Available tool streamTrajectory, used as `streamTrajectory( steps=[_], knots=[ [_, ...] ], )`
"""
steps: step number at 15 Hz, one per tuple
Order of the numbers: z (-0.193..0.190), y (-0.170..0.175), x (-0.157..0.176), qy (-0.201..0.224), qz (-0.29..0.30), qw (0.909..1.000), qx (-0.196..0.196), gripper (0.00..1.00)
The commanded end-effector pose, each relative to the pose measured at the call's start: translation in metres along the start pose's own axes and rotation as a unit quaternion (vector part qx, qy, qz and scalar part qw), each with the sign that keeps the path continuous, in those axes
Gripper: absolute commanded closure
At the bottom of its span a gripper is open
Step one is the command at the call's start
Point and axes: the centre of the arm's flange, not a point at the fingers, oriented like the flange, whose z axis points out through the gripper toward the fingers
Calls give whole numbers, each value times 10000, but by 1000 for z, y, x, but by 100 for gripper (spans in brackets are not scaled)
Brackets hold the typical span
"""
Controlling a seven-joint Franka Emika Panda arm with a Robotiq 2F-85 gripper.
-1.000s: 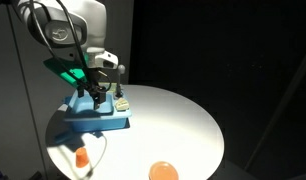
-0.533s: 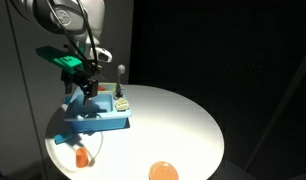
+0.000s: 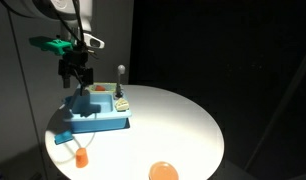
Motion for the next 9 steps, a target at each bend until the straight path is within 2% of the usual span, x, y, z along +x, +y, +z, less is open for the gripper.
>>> streamTrajectory(
  steps=[1, 9],
  knots=[
    [-7, -16, -8, 157, 466, 9986, -191, 0],
    [-25, -38, -43, 434, 1345, 9895, -313, 0]
  ],
)
